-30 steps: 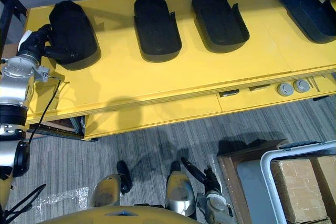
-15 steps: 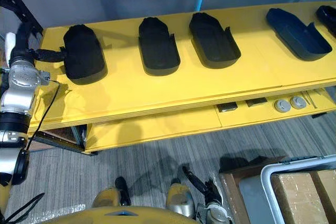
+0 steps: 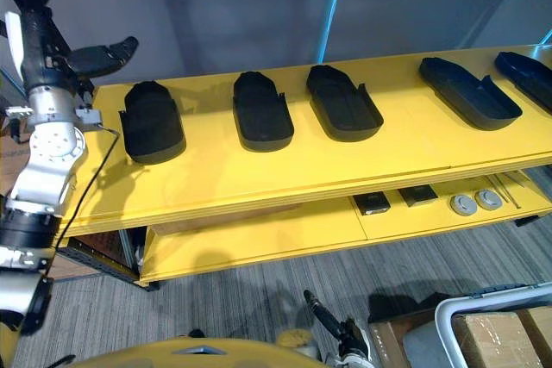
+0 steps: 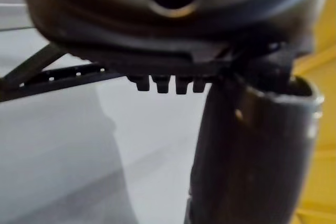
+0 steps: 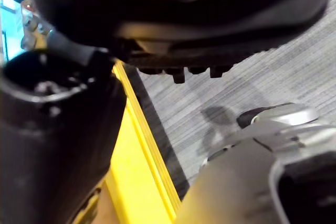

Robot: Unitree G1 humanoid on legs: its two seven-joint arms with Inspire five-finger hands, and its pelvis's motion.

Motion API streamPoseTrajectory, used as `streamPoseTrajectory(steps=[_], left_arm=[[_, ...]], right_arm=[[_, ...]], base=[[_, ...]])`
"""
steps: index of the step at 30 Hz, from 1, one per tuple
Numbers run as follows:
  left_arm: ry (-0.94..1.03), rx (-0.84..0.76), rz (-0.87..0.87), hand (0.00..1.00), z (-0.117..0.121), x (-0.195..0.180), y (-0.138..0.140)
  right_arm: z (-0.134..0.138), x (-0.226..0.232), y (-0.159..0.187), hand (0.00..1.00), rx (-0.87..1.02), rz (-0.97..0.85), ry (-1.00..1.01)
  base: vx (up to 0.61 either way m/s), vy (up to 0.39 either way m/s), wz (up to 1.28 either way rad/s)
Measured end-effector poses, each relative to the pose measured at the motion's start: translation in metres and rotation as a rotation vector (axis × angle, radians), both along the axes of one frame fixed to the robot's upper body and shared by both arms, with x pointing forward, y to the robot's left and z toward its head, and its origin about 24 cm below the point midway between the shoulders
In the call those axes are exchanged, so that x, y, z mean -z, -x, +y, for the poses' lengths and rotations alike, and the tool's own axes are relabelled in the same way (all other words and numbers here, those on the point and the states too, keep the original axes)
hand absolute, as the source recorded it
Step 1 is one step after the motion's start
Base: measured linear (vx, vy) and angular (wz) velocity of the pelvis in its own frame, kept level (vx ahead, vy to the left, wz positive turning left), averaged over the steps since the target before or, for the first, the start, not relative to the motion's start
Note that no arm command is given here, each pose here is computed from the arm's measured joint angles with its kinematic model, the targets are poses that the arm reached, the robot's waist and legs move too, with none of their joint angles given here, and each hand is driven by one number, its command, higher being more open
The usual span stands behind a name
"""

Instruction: Walk over and take three plastic housings, then place them on the shelf

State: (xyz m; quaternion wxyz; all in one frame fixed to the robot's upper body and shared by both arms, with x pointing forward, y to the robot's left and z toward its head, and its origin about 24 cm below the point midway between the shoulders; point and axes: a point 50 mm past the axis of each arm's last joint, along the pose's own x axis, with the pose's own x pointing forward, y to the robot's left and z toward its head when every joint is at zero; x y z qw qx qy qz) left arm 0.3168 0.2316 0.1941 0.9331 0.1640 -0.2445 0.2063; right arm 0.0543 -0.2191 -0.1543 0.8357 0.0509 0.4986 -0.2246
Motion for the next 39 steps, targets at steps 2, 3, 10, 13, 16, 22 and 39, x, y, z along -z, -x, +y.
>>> streamPoseTrajectory(steps=[2, 3, 10, 13, 16, 22, 39], left_arm=[[0.030, 0.001, 0.051, 1.00, -0.002, 0.017, 0.003], [0.065, -0.003, 0.085, 1.00, -0.002, 0.028, 0.004], [0.310, -0.043, 0.012, 1.00, 0.009, 0.048, 0.015], [0.339, -0.012, -0.154, 1.00, 0.003, 0.043, 0.043], [0.332, 0.020, -0.264, 1.00, -0.016, 0.047, 0.075], [0.316, 0.024, -0.219, 1.00, -0.039, 0.073, 0.120], [0.278, 0.025, -0.139, 1.00, -0.049, 0.088, 0.142]], right_arm=[[0.000, 0.000, 0.001, 1.00, 0.006, 0.002, -0.002], [0.000, 0.001, 0.002, 1.00, 0.008, 0.006, -0.003], [0.001, 0.001, 0.009, 1.00, 0.036, -0.007, 0.019], [0.004, 0.001, 0.013, 1.00, 0.083, -0.017, 0.019], [0.008, 0.001, 0.014, 1.00, 0.143, -0.031, 0.033], [0.001, -0.017, -0.004, 1.00, 0.277, -0.118, 0.217], [-0.040, -0.198, -0.066, 1.00, 0.697, -0.879, 0.900]], base=[[0.00, 0.000, 0.00], [0.00, 0.000, 0.00], [-0.01, -0.002, 0.02], [0.05, 0.011, 0.01], [0.04, 0.012, 0.06], [-0.02, 0.006, 0.12], [0.00, 0.001, -0.02]])
